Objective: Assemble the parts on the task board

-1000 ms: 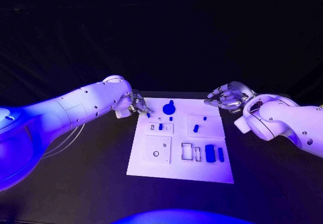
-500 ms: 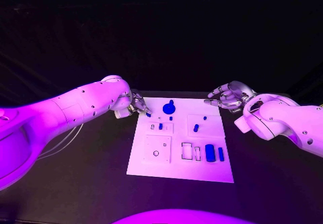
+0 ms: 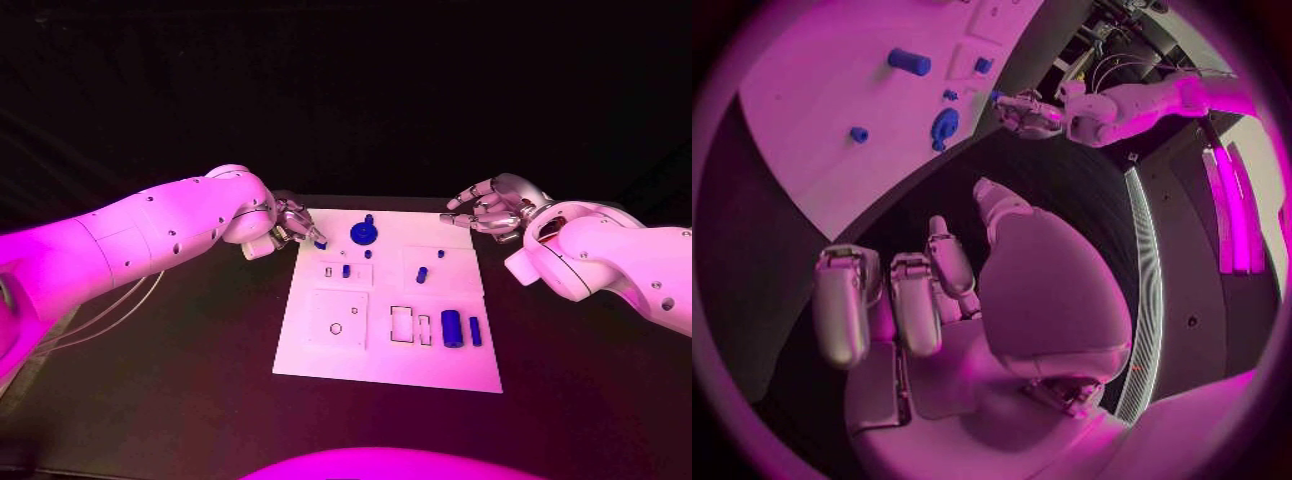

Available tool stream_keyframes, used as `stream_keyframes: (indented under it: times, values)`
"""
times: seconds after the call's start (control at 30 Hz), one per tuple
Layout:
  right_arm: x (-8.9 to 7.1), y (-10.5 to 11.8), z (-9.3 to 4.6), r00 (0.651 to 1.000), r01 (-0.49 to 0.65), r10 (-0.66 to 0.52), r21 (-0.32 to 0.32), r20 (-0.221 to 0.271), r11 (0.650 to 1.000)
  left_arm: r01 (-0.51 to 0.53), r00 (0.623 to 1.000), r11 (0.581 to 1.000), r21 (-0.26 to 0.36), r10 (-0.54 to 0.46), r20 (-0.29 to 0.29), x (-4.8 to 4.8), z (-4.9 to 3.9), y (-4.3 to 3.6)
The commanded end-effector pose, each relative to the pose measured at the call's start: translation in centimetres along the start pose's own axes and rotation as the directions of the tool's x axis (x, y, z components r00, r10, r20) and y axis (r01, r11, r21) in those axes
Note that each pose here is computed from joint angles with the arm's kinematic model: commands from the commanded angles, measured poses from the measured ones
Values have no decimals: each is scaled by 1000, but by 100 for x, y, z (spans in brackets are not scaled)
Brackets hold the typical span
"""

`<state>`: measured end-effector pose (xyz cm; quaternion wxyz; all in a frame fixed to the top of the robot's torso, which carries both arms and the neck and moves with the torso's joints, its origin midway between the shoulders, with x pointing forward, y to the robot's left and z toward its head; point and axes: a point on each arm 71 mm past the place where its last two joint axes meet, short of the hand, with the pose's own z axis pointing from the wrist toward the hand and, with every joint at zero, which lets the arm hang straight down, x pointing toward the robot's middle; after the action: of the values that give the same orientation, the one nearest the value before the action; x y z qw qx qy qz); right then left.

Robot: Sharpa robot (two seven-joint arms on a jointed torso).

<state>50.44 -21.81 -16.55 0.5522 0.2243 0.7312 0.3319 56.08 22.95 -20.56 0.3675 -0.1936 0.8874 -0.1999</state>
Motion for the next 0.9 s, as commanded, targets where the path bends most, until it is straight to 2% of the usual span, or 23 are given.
stream_keyframes:
  times: [0.03,0.2,0.43,0.63,0.9]
  values:
    - [1,-1,-6,1000,1,-1,-2,-2,1000,18,1000,1000,22,-19,11,30,-55,-35]
    - [-15,-16,-11,1000,0,0,1,2,1000,34,999,999,33,-35,30,77,-140,-52]
    - [-34,-30,-10,1000,0,0,0,10,1000,31,999,999,23,-32,42,144,-198,-37]
    - [-39,-30,-10,1000,1,-1,-3,12,1000,-11,999,1000,7,11,37,248,-204,-25]
    - [-38,-26,-10,1000,4,-4,-8,13,1000,-54,998,998,-13,54,12,375,-168,-7]
